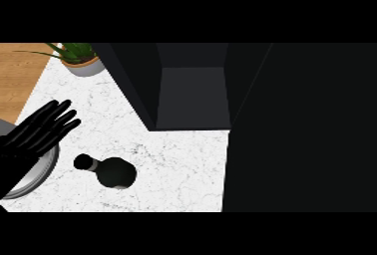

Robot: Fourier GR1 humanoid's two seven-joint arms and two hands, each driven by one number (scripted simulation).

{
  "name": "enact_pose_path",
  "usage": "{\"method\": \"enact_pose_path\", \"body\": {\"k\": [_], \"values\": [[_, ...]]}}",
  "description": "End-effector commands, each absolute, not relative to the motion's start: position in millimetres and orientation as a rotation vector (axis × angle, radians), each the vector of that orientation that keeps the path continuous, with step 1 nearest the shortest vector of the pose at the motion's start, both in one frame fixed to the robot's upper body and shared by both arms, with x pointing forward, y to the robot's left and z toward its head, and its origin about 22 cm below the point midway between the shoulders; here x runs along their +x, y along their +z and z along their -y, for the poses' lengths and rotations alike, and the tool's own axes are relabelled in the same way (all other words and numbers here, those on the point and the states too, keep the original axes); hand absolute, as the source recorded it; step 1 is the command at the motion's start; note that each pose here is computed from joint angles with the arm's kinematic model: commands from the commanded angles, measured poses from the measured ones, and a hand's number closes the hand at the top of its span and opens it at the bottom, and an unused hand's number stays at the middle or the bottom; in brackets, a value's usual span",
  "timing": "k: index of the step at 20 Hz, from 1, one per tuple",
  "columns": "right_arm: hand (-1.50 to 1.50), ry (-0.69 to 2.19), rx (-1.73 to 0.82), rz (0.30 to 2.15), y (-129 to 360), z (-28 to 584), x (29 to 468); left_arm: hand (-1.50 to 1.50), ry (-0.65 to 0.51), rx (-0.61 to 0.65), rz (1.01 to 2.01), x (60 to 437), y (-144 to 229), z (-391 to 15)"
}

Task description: Pick up the wine, place it into the cabinet and close the cabinet

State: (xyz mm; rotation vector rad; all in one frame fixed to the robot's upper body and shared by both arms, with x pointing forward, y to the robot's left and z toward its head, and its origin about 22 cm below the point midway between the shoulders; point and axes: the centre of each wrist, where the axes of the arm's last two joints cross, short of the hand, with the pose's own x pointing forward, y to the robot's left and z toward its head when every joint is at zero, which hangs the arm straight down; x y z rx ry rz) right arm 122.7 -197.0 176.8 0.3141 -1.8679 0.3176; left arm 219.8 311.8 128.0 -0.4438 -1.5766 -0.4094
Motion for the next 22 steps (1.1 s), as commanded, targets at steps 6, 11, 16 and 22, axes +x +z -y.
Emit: {"method": "enact_pose_path", "body": {"k": [6, 11, 16, 22], "values": [[-1.5, 0.31, 0.374, 1.934, 208.5, 205.0, 79.0, -1.5, -0.456, -0.451, 1.525, 251.0, 75.9, -302.7], [-1.5, 0.331, 0.362, 1.958, 211.4, 212.3, 76.1, -1.5, -0.422, -0.398, 1.519, 257.1, 61.0, -319.3], [-1.5, 0.332, 0.364, 1.944, 217.0, 212.2, 65.3, -1.5, -0.406, -0.372, 1.508, 257.0, 36.1, -328.8], [-1.5, 0.311, 0.374, 1.953, 217.9, 208.2, 65.7, -1.5, -0.419, -0.367, 1.475, 262.4, 1.1, -330.6]]}}
